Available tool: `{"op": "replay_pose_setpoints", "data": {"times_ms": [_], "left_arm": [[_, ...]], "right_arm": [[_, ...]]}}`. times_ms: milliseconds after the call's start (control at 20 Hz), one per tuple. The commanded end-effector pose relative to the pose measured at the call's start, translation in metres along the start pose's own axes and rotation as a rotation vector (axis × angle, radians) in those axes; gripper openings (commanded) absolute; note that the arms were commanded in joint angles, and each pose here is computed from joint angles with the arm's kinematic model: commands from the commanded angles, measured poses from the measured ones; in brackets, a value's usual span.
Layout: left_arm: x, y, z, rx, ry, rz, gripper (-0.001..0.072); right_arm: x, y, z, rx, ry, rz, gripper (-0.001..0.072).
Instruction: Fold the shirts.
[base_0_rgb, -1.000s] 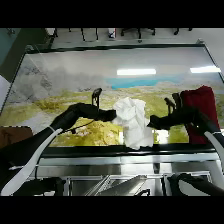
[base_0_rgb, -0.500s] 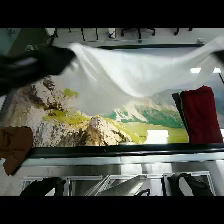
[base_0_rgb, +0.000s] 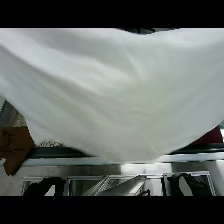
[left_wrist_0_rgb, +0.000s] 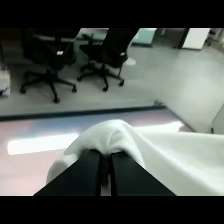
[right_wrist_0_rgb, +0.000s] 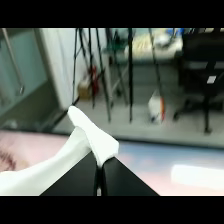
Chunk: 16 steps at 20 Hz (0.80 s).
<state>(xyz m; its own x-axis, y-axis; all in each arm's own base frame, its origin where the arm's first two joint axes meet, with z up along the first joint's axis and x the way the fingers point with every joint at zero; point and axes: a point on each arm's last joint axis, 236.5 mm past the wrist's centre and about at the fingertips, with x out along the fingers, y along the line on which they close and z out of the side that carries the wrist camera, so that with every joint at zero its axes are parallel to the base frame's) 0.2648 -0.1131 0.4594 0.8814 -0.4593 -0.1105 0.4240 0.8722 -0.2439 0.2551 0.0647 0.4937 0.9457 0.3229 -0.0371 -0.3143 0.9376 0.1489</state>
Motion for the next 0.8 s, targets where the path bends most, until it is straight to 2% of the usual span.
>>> {"op": "replay_pose_setpoints", "data": {"times_ms": [0,200,400,500,600,650,750], "left_arm": [[0.058,0.046,-0.097,-0.111,0.302,0.034,0.0014],[0.131,0.079,-0.288,-0.219,0.725,0.009,0.0014],[0.158,0.104,-0.444,-0.327,0.98,0.081,0.0014],[0.167,0.114,-0.482,-0.356,1.045,0.109,0.0014],[0.177,0.118,-0.495,-0.369,1.091,0.11,0.0014],[0.181,0.119,-0.495,-0.373,1.111,0.103,0.0014],[0.182,0.12,-0.486,-0.389,1.169,0.077,0.0017]], "right_arm": [[0.066,-0.03,-0.087,0.148,0.284,0.093,0.0025],[0.151,-0.046,-0.286,0.37,0.672,0.155,0.0026],[0.197,-0.072,-0.48,0.55,0.908,0.004,0.0026],[0.204,-0.077,-0.521,0.617,0.989,-0.013,0.0026],[0.213,-0.082,-0.53,0.641,1.002,-0.028,0.0026],[0.217,-0.085,-0.523,0.637,0.986,-0.025,0.0057],[0.219,-0.087,-0.495,0.631,0.97,0.009,0.0407]]}}
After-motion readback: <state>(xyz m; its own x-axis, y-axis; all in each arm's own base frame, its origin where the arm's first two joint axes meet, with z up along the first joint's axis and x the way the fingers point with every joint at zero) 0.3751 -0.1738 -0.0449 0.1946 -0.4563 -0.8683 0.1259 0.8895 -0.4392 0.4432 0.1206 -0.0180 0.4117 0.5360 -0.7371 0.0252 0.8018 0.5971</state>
